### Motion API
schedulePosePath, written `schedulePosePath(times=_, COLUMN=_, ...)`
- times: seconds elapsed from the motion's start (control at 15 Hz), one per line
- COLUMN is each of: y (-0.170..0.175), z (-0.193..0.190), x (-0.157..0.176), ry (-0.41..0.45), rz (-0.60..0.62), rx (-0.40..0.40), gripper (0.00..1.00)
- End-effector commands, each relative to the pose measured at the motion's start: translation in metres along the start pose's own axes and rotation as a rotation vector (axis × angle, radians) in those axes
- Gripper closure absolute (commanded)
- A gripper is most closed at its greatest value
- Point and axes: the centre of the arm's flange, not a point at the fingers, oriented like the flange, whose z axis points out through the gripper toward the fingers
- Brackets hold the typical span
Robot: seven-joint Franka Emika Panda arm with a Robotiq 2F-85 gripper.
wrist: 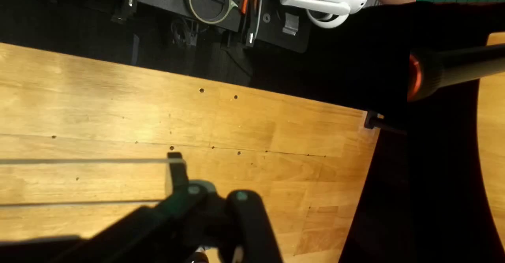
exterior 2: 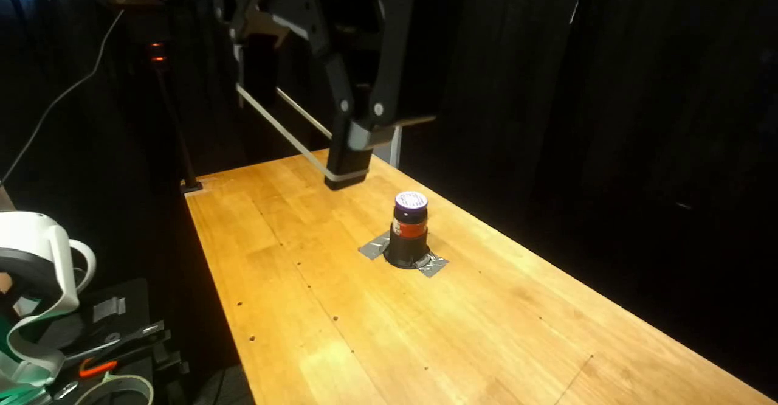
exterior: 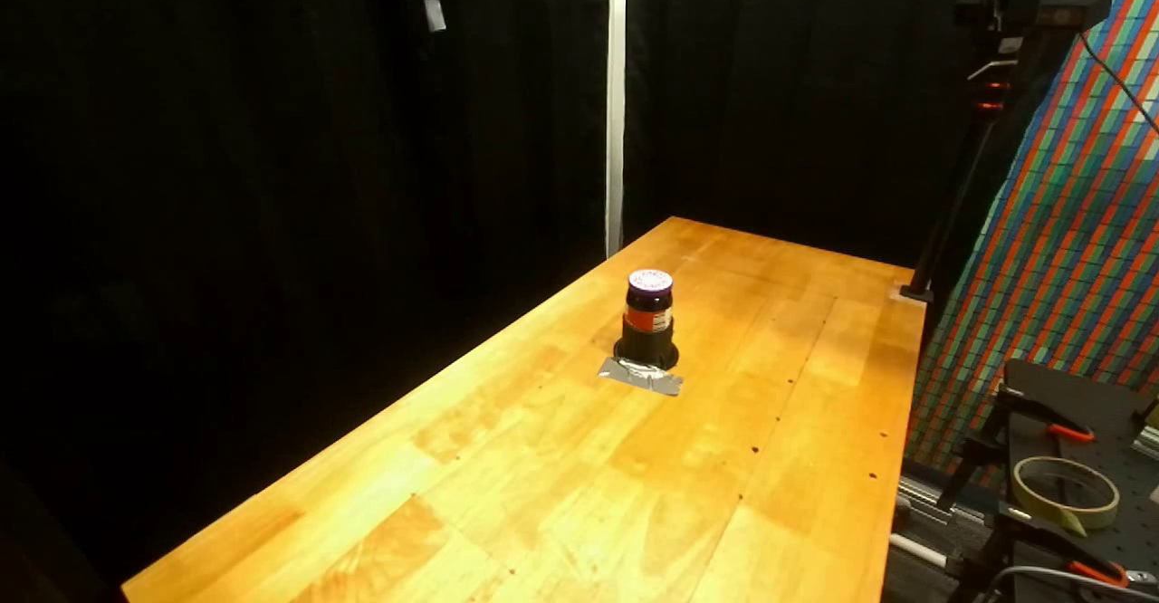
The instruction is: Put the rubber band around the brown cup
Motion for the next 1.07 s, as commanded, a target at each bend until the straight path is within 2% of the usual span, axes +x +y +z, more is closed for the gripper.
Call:
schedulePosePath(times=0.0, y=-0.023, z=-0.013, x=0.044, ry=-0.051, rz=0.023, rx=-0.027, gripper=0.0)
schedulePosePath(times=0.13, y=-0.05, z=-0.014, x=0.092, ry=-0.12, rz=0.05, rx=-0.044, gripper=0.0)
schedulePosePath(times=0.27, y=-0.072, z=-0.008, x=0.131, ry=-0.196, rz=0.134, rx=-0.068, gripper=0.0)
schedulePosePath(times=0.47, y=-0.106, z=0.017, x=0.196, ry=-0.268, rz=0.217, rx=-0.102, gripper=0.0)
schedulePosePath(times=0.6, y=-0.123, z=0.041, x=0.239, ry=-0.271, rz=0.232, rx=-0.112, gripper=0.0)
schedulePosePath(times=0.8, y=-0.14, z=0.076, x=0.3, ry=-0.229, rz=0.239, rx=-0.111, gripper=0.0)
schedulePosePath(times=1.0, y=-0.149, z=0.107, x=0.343, ry=-0.206, rz=0.248, rx=-0.119, gripper=0.0)
